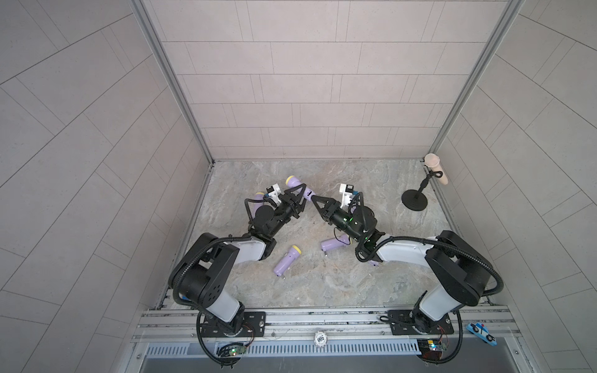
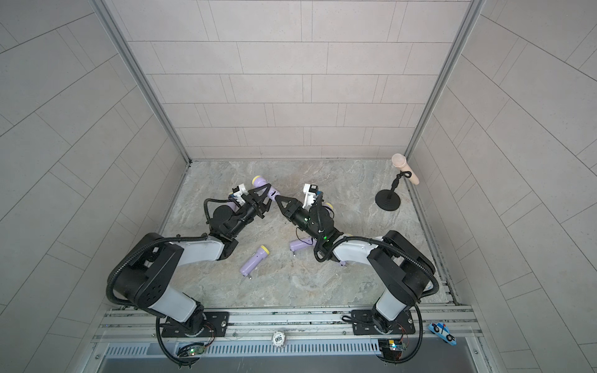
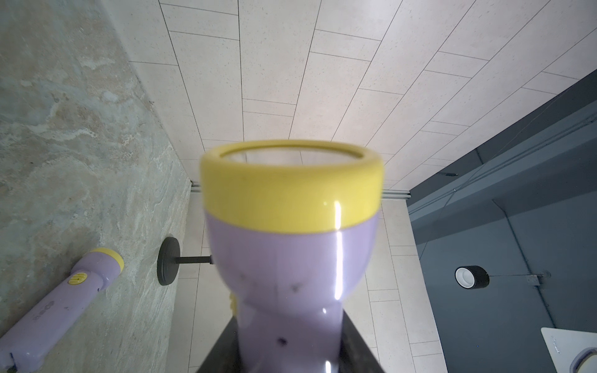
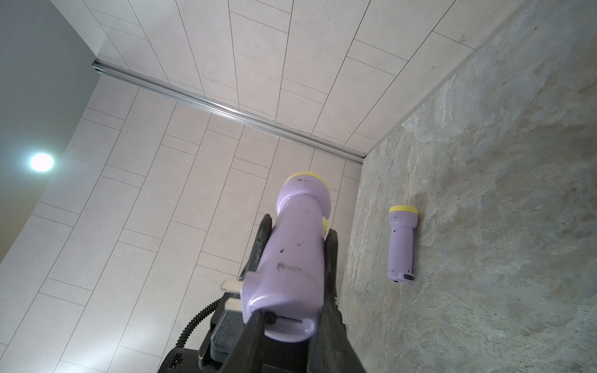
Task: Close the plug at the bottom of the flashlight
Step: Close the plug of the flashlight, then place the flashlight at the center of the board.
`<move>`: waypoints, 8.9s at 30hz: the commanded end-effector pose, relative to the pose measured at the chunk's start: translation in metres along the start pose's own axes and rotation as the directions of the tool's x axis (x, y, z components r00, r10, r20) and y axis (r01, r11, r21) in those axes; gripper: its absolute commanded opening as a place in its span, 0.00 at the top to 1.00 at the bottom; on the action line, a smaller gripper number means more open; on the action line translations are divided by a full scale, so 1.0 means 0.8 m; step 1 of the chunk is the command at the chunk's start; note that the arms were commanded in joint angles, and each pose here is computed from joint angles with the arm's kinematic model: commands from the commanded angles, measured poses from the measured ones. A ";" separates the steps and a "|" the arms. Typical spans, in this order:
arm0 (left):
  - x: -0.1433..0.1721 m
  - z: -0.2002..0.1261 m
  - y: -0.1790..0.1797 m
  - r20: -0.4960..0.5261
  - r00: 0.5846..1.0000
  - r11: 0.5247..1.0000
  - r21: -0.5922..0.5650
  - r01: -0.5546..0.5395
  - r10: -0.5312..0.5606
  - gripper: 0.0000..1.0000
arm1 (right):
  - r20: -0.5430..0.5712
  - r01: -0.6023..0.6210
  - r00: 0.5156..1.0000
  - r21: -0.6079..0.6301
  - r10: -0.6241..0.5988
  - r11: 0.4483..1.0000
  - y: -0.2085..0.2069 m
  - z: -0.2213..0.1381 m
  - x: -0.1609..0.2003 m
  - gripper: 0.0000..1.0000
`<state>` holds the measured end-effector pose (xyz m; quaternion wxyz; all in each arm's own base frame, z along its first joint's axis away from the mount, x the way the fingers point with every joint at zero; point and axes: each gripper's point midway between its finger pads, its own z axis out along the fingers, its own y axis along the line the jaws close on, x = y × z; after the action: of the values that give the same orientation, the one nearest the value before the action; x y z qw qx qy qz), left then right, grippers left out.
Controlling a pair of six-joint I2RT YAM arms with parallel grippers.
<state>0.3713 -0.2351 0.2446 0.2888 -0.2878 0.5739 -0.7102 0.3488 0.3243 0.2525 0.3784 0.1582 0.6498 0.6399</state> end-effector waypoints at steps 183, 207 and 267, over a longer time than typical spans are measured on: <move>-0.219 -0.098 0.250 -0.725 0.677 -0.313 -0.677 -0.667 0.126 0.65 | -0.268 0.643 0.765 0.372 -0.586 0.670 0.052 -0.217 -0.031 0.00; -0.209 -0.080 0.225 -0.737 0.656 -0.302 -0.671 -0.677 0.165 0.36 | -0.265 0.643 0.765 0.369 -0.587 0.671 0.055 -0.218 -0.031 0.00; -0.197 -0.055 0.185 -0.736 0.627 -0.305 -0.677 -0.670 0.256 0.35 | -0.273 0.649 0.760 0.365 -0.590 0.667 0.054 -0.218 -0.028 0.01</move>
<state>0.4553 -0.1130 0.0580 0.1496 -0.0203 0.9856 0.0756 0.2306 0.1913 0.2790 0.4777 -0.0377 0.8189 0.3158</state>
